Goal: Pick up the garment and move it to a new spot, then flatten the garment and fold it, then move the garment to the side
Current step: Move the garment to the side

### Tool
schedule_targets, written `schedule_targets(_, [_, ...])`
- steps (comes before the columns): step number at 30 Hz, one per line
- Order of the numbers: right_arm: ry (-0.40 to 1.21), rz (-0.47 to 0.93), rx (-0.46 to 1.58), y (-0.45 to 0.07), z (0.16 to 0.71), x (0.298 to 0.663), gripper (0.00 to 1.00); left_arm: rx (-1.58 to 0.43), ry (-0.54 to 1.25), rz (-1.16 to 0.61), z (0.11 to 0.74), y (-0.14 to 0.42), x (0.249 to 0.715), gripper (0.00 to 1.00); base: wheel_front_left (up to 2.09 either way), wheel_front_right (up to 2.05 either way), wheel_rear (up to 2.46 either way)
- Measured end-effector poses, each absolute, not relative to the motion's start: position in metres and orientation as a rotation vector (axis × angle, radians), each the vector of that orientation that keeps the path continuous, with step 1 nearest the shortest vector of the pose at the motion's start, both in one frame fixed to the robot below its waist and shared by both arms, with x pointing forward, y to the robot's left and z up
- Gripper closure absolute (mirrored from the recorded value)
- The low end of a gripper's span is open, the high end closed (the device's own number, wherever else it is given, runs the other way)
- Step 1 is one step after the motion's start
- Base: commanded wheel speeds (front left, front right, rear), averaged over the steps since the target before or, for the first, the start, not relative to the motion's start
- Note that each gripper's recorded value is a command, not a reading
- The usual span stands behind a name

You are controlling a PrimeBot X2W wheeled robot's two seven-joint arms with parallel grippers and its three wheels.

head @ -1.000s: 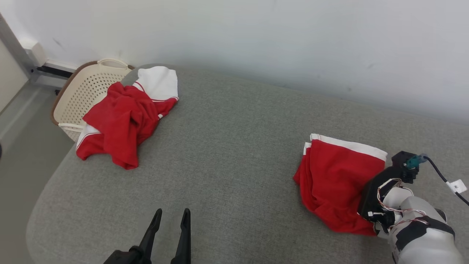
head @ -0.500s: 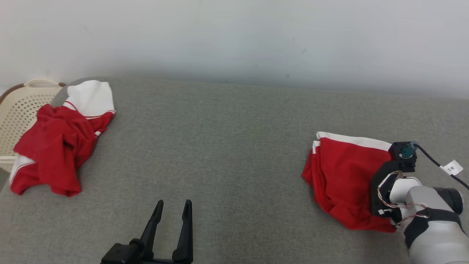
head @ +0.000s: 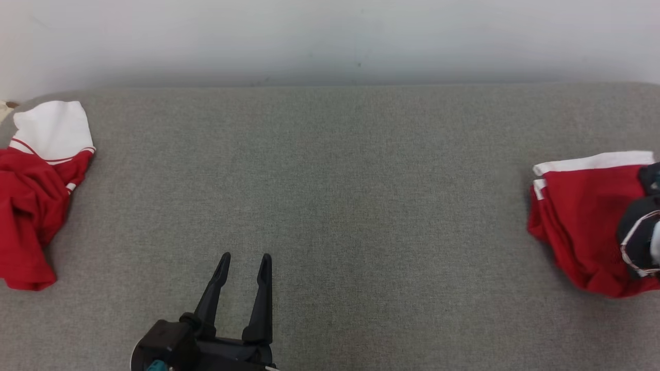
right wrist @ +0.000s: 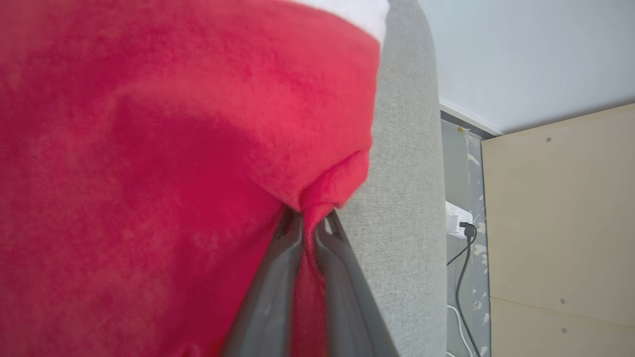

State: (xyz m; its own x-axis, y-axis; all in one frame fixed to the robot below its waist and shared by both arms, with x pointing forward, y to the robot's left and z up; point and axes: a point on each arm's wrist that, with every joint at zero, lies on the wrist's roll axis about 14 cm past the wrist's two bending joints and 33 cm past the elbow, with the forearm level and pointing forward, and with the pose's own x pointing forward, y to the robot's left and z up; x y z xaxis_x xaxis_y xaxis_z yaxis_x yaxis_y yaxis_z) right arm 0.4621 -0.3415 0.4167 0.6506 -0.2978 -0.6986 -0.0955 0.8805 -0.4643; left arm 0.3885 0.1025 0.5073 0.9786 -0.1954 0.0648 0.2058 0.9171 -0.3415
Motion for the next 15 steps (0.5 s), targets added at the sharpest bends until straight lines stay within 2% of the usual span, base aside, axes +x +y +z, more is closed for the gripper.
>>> schedule_targets(7, [0.848, -0.160, -0.579, -0.377, 0.432, 0.465, 1.00, -0.364, -0.031, -0.189, 0.506, 0.106, 0.395, 0.00, 0.00, 0.00, 0.00])
schedule_targets(9, [0.815, -0.175, -0.520, -0.378, 0.437, 0.466, 1.00, -0.367, -0.038, -0.190, 0.507, 0.107, 0.395, 0.00, 0.00, 0.00, 0.00])
schedule_targets(15, [0.816, -0.178, -0.587, -0.387, 0.452, 0.465, 1.00, -0.377, -0.053, -0.198, 0.512, 0.103, 0.395, 0.00, 0.00, 0.00, 0.00])
